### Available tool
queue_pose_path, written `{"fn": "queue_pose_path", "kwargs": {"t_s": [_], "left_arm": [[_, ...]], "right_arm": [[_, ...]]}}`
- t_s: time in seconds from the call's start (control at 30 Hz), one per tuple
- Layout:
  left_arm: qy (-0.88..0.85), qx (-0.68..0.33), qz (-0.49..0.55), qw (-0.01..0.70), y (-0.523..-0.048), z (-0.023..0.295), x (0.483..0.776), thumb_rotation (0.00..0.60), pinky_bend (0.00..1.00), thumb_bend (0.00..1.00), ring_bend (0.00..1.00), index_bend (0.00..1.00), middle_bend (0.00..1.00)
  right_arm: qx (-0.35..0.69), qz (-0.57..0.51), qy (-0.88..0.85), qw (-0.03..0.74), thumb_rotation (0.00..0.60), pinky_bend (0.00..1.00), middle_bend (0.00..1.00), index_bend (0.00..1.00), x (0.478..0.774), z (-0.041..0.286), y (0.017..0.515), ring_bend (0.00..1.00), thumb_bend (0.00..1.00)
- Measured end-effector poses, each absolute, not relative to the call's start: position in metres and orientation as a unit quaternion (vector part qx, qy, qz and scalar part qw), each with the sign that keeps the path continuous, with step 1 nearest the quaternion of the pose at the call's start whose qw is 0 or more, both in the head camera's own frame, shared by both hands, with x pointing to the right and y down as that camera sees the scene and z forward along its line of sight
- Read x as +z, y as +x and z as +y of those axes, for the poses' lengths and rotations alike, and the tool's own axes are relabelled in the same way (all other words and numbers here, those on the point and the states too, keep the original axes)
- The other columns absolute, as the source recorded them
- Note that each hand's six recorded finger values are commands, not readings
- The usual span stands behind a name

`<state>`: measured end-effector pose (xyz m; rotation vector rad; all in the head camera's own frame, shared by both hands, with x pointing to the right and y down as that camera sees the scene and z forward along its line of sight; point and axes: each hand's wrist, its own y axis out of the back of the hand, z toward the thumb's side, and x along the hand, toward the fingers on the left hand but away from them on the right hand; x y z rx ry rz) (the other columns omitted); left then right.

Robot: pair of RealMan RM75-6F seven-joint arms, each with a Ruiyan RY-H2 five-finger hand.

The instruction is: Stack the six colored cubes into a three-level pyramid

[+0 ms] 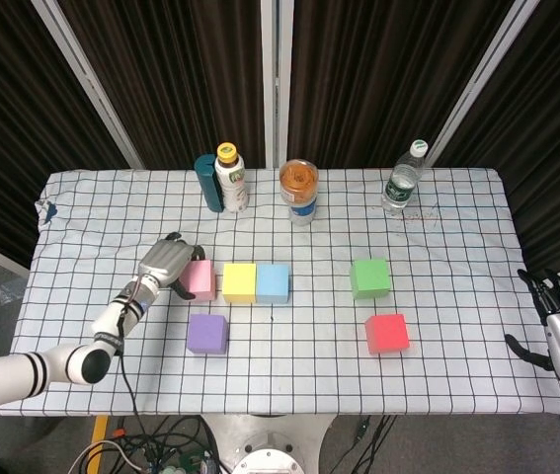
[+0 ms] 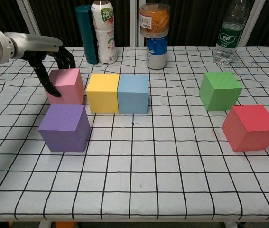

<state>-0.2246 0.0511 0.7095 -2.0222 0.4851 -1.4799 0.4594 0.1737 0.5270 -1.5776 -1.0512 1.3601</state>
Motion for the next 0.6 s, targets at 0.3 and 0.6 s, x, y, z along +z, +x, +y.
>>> {"fn": "queue_pose_path", "kwargs": {"t_s": [0.3, 0.6], "left_arm": [[-0.760, -0.553, 0.177, 0.291, -0.214, 0.052, 0.715, 0.600, 0.11, 0.01, 0.28, 0.41, 0.44], [-0.764, -0.551, 0.175, 0.288, -0.208, 0.054, 0.720, 0.600, 0.11, 0.01, 0.28, 0.41, 0.44]], "right_arm": [[0.538, -0.414, -0.620, 0.393, 0.600, 0.11, 0.16, 0.00, 0.526, 0.174, 0.461, 0.00, 0.15], [0.541, -0.418, -0.617, 0.390, 0.600, 0.11, 0.16, 0.00, 0.525, 0.176, 0.464, 0.00, 0.15]]}}
